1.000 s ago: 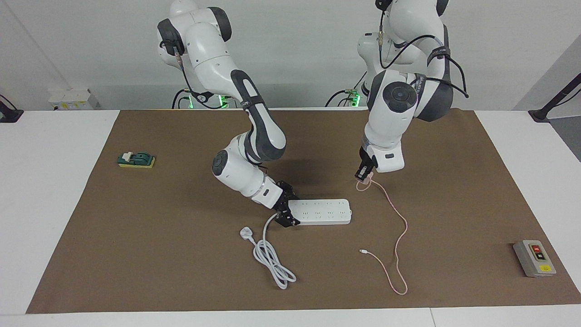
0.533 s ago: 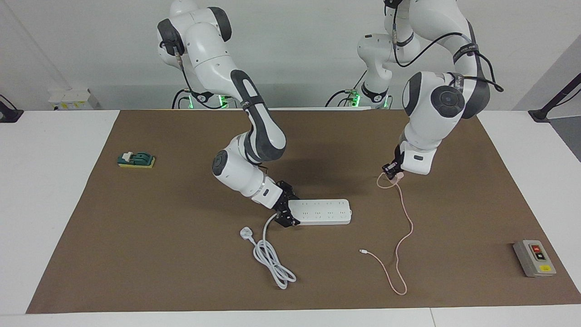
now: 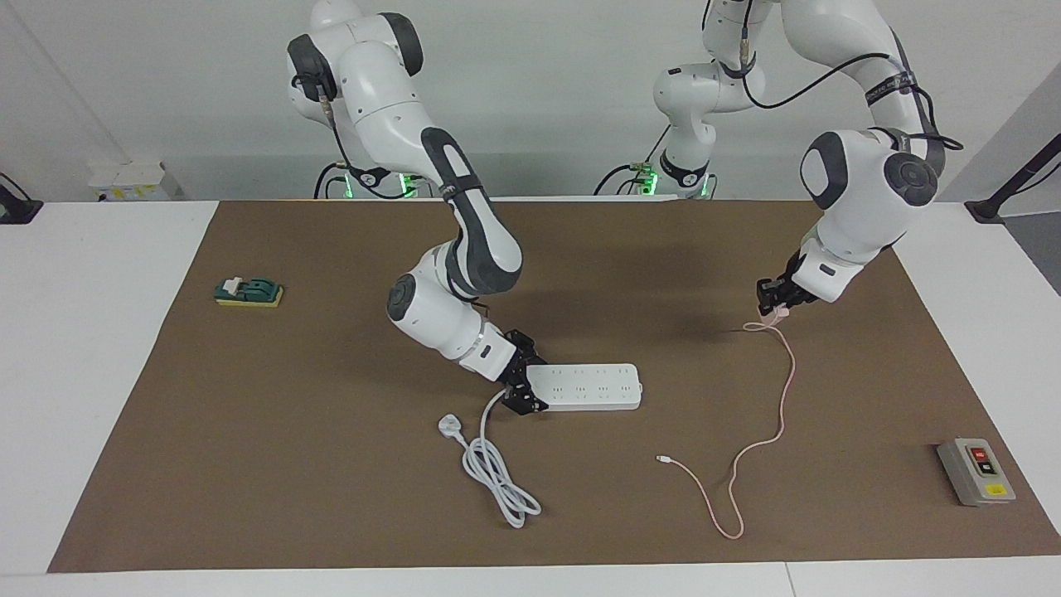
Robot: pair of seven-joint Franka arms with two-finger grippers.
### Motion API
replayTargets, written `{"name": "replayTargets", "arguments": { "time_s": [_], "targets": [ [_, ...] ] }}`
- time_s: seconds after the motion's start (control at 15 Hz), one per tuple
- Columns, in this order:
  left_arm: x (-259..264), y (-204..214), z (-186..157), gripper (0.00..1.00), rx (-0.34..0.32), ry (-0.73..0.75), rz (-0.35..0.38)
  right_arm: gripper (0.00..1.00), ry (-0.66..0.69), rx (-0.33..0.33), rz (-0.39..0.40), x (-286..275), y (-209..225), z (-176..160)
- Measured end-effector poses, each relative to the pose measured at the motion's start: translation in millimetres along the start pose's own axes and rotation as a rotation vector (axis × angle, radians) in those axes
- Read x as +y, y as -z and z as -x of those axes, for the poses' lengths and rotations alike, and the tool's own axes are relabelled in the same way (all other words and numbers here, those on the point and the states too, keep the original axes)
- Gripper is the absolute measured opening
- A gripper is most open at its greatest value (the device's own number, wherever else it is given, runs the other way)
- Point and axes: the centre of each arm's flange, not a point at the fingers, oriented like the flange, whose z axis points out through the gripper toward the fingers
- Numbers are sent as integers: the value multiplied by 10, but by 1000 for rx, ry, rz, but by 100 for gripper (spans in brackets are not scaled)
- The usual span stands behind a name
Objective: Unplug charger and place it aside
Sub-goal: 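Carry the pink charger toward the robot with the left gripper, then set the charger down and open the left gripper while the right gripper releases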
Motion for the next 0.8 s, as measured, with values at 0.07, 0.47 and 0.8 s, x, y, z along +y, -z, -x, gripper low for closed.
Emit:
{"name": "replayTargets", "arguments": {
  "time_s": [0.07, 0.47, 0.8],
  "targets": [
    [-107, -115, 80, 32, 25, -9, 26, 91, 0, 0, 1, -1, 0, 0],
    [-442, -623, 617, 32, 66, -80, 133, 100, -50, 2, 23, -19, -28, -85],
    [-453, -804, 807, 32, 31, -115, 143, 100, -90, 20, 44, -79, -44, -438]
  ]
}}
